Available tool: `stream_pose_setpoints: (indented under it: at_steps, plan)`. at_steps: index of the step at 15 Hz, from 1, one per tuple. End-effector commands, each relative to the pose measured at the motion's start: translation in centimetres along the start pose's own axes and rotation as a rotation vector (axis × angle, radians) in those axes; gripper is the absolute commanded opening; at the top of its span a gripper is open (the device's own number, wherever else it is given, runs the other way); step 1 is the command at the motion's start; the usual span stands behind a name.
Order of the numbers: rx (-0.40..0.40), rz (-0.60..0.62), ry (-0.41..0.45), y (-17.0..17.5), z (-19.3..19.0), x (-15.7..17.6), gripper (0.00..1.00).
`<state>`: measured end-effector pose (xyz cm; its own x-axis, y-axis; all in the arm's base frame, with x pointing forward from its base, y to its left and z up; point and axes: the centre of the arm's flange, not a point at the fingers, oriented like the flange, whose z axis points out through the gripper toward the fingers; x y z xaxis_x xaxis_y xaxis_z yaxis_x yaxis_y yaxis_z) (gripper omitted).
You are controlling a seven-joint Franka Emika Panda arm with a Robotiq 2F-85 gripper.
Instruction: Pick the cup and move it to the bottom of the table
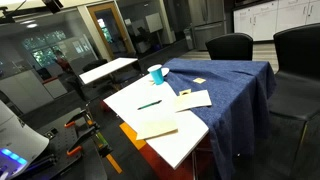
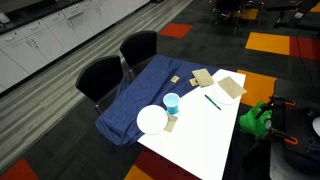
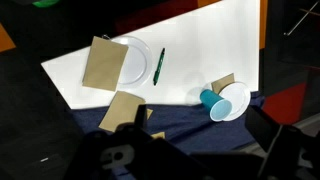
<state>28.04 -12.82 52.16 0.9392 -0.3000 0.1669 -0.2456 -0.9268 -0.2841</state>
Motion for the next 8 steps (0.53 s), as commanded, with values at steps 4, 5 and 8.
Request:
stream_pose_setpoints:
  at_steps: [4, 5, 8]
  plan:
    - [0.000, 0.000, 0.000, 0.00, 0.00, 0.00, 1.00]
    - [0.000, 0.000, 0.000, 0.00, 0.00, 0.00, 1.00]
    - [-0.009, -0.005, 0.000, -0.93, 0.58, 0.57, 1.00]
